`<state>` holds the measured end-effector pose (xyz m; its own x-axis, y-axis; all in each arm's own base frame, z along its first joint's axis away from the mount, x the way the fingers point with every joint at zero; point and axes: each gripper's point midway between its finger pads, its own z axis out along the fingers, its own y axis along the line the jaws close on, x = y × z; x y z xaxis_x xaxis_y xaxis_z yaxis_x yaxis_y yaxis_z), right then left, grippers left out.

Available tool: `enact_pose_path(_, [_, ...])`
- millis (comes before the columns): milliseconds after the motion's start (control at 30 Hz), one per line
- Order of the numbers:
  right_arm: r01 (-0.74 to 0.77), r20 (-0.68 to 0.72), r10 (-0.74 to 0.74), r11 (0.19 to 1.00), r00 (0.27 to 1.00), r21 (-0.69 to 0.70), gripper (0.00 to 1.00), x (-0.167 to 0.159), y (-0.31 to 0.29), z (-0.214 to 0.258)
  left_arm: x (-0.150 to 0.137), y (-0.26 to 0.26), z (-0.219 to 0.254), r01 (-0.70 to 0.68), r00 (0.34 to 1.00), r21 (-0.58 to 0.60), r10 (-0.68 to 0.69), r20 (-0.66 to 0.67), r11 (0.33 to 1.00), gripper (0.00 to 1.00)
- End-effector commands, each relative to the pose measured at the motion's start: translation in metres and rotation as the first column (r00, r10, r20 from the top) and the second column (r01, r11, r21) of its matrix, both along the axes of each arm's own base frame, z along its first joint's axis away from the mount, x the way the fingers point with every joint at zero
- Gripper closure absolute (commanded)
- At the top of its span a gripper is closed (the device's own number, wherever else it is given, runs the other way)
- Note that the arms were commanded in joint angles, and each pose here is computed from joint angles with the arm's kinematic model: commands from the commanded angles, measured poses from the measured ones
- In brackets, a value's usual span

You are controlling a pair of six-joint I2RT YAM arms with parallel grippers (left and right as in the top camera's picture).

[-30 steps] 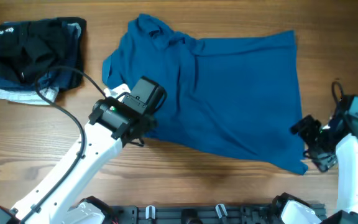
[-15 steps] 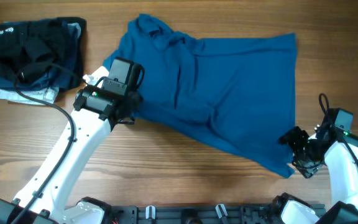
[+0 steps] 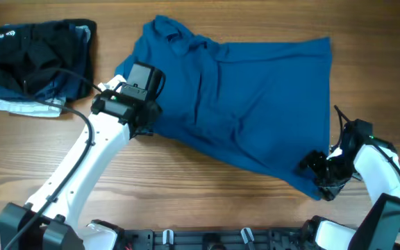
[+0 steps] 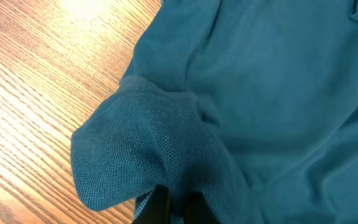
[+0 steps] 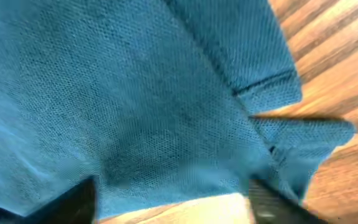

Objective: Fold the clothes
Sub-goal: 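Grasp the shirt's lower left and lower right edges with both grippers, then fold the shirt's bottom half upward toward the top edge with both grippers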

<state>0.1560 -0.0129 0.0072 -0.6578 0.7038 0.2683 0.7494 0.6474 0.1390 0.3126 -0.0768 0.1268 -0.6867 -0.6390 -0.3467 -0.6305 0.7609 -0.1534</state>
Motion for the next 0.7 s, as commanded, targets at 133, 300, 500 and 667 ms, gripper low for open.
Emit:
enact_pose_path(133, [0.007, 0.053, -0.007, 1.0, 0.999, 0.001, 0.96, 0.015, -0.001, 0.0, 0.002, 0.005, 0.002, -0.004, 1.0, 0.022, 0.004, 0.004, 1.0, 0.96])
enact_pose_path(300, [-0.04, 0.064, 0.041, 0.999, 0.997, -0.021, 0.91, 0.024, -0.008, 0.019, 0.001, 0.006, 0.001, -0.004, 1.0, 0.026, 0.004, -0.002, 1.0, 0.96])
enact_pose_path(500, [0.022, -0.052, -0.03, 0.989, 0.998, -0.146, 0.7, 0.008, -0.009, 0.011, 0.003, 0.006, -0.011, -0.005, 0.999, 0.045, 0.007, -0.034, 0.999, 0.96])
enact_pose_path(667, [-0.01, -0.079, -0.003, 0.986, 0.997, -0.166, 0.56, 0.007, -0.001, 0.005, 0.002, 0.007, -0.016, -0.004, 0.999, 0.052, 0.007, -0.051, 0.999, 0.96])
